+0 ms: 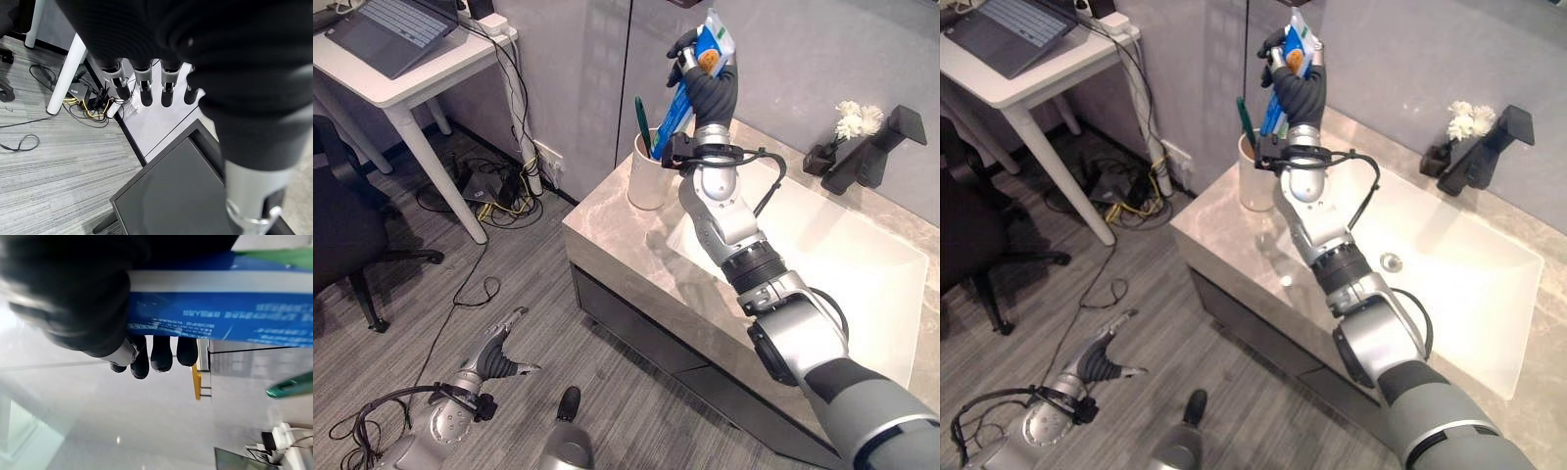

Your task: Put brush and paste in cup on sink, flatten towel.

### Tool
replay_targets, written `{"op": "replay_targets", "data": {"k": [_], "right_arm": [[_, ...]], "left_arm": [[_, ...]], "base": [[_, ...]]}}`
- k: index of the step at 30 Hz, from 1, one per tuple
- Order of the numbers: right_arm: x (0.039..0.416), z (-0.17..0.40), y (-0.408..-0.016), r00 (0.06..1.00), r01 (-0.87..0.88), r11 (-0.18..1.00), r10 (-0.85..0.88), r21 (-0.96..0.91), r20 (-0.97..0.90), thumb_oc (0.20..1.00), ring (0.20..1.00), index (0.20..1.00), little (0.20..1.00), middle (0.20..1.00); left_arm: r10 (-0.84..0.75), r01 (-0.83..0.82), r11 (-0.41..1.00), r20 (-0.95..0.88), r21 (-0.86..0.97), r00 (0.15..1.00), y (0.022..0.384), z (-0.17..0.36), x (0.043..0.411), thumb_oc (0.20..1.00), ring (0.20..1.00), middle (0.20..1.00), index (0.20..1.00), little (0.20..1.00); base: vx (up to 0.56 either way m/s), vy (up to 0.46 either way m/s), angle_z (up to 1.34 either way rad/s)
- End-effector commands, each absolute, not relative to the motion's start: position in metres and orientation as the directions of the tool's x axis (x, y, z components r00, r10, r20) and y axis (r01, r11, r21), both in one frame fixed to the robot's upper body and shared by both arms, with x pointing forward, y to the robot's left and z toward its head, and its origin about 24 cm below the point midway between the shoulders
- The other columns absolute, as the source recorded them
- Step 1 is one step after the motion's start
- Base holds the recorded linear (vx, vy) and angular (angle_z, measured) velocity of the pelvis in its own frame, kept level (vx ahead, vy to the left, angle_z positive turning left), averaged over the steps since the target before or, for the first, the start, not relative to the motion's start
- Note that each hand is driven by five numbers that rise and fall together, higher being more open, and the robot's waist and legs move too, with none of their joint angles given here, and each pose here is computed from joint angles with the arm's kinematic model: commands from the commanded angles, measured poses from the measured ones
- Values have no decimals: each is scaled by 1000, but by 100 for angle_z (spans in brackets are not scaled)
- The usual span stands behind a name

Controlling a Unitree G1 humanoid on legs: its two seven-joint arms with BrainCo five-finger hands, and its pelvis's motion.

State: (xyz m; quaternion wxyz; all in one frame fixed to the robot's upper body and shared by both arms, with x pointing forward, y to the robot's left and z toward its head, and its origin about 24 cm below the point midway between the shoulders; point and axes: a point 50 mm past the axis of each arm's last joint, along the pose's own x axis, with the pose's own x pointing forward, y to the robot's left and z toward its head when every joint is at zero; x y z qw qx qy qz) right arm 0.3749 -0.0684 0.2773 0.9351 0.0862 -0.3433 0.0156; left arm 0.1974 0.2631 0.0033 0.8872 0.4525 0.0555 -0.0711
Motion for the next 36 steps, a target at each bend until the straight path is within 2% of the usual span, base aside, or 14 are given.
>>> {"op": "replay_targets", "data": {"k": [1, 8, 12, 13, 14, 23, 29, 31, 32, 33, 35, 36], "right_arm": [[364, 330, -78, 616, -76, 995, -1, 60, 788, 200, 200, 200, 200, 200], [358, 325, -59, 591, -92, 993, 119, -80, 798, 200, 200, 200, 200, 200], [359, 322, -54, 600, -97, 991, 128, -88, 789, 200, 200, 200, 200, 200], [360, 321, -51, 603, -103, 990, 137, -94, 785, 526, 526, 526, 526, 526], [360, 321, -51, 604, -99, 991, 134, -94, 786, 1000, 1000, 1000, 1000, 1000], [357, 328, -44, 604, -129, 992, 86, -9, 793, 1000, 1000, 1000, 1000, 1000], [351, 340, -45, 558, -80, 997, 43, 2, 829, 1000, 1000, 1000, 1000, 1000], [346, 348, -50, 523, -53, 998, 7, 25, 852, 1000, 1000, 1000, 1000, 1000], [333, 365, -64, 444, -41, 996, -54, 81, 894, 1000, 1000, 1000, 1000, 1000], [331, 364, -67, 437, -29, 996, -61, 81, 897, 1000, 1000, 1000, 1000, 1000], [318, 376, -86, 340, 25, 998, -66, 62, 938, 1000, 1000, 1000, 1000, 1000], [303, 387, -104, 237, 104, 994, -15, -10, 971, 1000, 1000, 1000, 1000, 1000]], "left_arm": [[-99, 164, 552, -131, 817, 986, 263, 9, 200, 1000, 1000, 1000, 1000, 1000], [-83, 135, 556, -107, 820, 991, 263, 10, 203, 1000, 1000, 1000, 1000, 1000], [-85, 135, 556, -105, 821, 991, 262, 9, 203, 1000, 1000, 1000, 1000, 1000], [-83, 134, 554, -105, 821, 991, 262, 9, 203, 1000, 1000, 1000, 1000, 1000], [-84, 133, 554, -103, 822, 991, 262, 9, 203, 1000, 1000, 1000, 1000, 1000], [-95, 152, 562, -119, 813, 988, 257, 4, 203, 1000, 1000, 1000, 1000, 1000], [-108, 153, 553, -112, 819, 988, 254, 6, 206, 1000, 1000, 1000, 1000, 1000], [-114, 143, 560, -95, 816, 989, 252, 9, 208, 1000, 1000, 1000, 1000, 1000], [-125, 108, 620, -38, 777, 991, 246, 21, 212, 1000, 1000, 1000, 1000, 1000], [-131, 100, 634, -21, 767, 991, 245, 26, 212, 1000, 1000, 1000, 1000, 1000], [-112, 14, 703, 91, 711, 990, 245, 47, 214, 1000, 1000, 1000, 1000, 1000], [-89, -51, 728, 168, 683, 982, 249, 62, 214, 1000, 1000, 1000, 1000, 1000]], "base": [[0, 0, 0], [3, 5, -3], [0, 0, -1], [0, 0, 0], [0, 0, 0], [0, 0, 0], [-5, -5, 0], [-23, -15, 0], [-35, -13, 0], [-45, -15, 1], [-121, 36, 0], [-146, 53, 0]]}}
